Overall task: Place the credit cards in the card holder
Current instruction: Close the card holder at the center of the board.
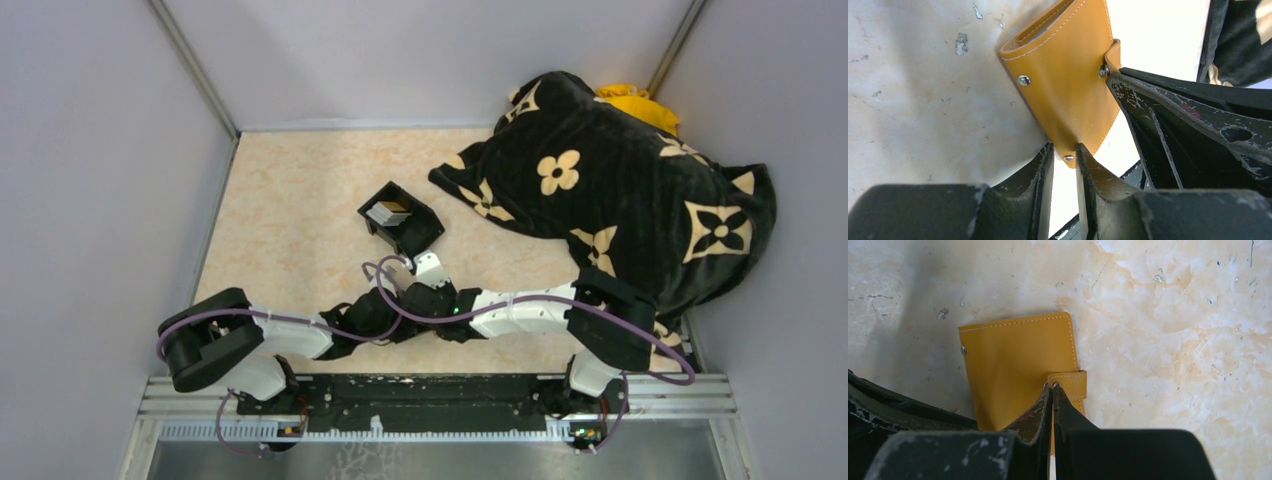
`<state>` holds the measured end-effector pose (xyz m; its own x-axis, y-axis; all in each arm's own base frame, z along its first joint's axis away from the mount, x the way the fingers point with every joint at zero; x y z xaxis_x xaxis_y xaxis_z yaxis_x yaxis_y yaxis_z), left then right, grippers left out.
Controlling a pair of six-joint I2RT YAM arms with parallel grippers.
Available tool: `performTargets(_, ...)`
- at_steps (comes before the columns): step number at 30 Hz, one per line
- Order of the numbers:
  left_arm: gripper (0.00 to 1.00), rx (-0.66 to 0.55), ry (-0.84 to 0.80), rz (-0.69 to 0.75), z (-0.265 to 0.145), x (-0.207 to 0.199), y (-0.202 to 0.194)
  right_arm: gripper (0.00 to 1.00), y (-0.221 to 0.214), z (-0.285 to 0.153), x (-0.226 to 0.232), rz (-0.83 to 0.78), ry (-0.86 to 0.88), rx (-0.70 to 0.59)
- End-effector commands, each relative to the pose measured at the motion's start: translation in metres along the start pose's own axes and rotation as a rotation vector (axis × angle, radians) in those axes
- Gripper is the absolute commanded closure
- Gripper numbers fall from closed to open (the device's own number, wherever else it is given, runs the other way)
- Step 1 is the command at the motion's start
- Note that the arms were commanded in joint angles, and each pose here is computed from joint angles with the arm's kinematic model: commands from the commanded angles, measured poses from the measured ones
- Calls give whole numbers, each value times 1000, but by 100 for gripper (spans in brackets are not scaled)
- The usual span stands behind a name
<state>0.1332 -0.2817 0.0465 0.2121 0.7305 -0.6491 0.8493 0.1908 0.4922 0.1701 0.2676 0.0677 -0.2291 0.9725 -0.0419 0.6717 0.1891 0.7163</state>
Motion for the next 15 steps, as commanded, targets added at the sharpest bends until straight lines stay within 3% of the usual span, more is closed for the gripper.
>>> performTargets(1, 70, 1, 87, 31, 1, 17, 0, 100, 0, -6, -2, 11, 14, -8)
performTargets(15, 70, 8, 84, 40, 4, 13, 1, 100, 11, -9, 10, 9, 50, -33)
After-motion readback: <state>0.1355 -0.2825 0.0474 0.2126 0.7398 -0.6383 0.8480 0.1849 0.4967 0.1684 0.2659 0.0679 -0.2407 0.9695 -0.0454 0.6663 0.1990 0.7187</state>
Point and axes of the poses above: each gripper's point midway between its finger pads, its own z axis out along the fingers, its own x axis along the line the jaws close on, y = z × x, the point moved 4 cm from there along -z, back along the fingers, and after that the axes turned 15 degrees about z, right-handed, at the moved point
